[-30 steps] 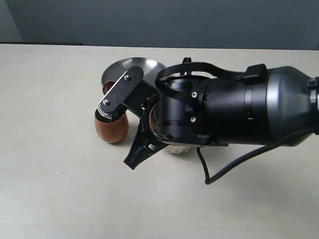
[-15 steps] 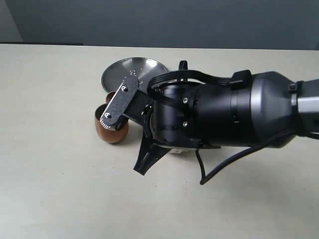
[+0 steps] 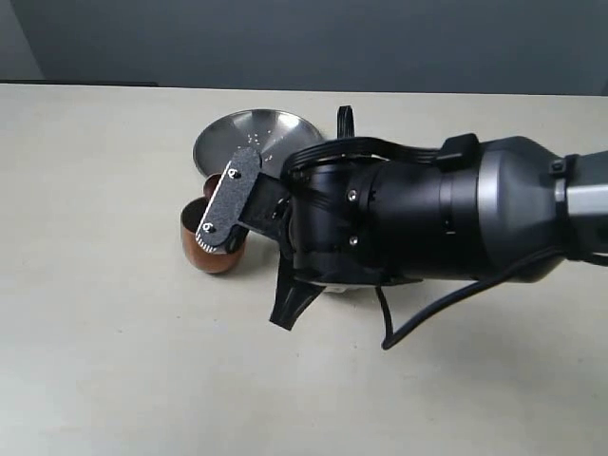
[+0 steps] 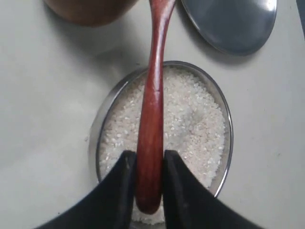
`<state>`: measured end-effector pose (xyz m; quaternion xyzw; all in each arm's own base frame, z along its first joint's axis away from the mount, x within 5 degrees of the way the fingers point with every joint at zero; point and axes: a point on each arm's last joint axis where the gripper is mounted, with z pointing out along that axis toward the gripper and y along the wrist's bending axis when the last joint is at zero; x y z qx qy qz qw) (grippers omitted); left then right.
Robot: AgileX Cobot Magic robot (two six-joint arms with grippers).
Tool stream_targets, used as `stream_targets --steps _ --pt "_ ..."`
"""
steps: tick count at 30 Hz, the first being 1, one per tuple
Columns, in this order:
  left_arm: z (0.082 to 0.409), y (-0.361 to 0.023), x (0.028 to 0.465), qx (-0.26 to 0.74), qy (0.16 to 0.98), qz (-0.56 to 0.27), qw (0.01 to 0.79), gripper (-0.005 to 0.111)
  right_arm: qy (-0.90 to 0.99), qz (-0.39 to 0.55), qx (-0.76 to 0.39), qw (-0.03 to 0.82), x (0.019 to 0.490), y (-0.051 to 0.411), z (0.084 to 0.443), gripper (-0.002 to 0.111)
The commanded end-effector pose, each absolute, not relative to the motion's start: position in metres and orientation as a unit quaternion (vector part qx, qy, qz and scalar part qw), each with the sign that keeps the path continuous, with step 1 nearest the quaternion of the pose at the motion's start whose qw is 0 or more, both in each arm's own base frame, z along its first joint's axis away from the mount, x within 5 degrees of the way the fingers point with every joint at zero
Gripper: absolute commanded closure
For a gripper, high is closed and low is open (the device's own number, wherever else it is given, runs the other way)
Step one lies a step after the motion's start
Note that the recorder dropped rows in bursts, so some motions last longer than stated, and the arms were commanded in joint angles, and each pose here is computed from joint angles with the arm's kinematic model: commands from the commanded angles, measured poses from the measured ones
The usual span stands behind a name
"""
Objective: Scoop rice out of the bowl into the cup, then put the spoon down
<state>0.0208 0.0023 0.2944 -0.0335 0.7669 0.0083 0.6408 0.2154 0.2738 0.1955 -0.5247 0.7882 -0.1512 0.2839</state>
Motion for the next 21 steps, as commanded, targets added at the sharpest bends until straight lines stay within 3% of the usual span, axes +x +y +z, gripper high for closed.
stream_targets --steps 1,21 --pt "0.2958 0.0025 0.0213 -0.036 0.767 0.008 0.641 0.106 0.774 -0.170 -0.542 0.279 0.2156 0.2733 0.1966 0.109" --pt "0.2958 0.0025 0.0213 -0.036 0.767 0.008 0.641 0.106 0.740 -0.191 -0.585 0.272 0.2165 0.2729 0.1973 0.109"
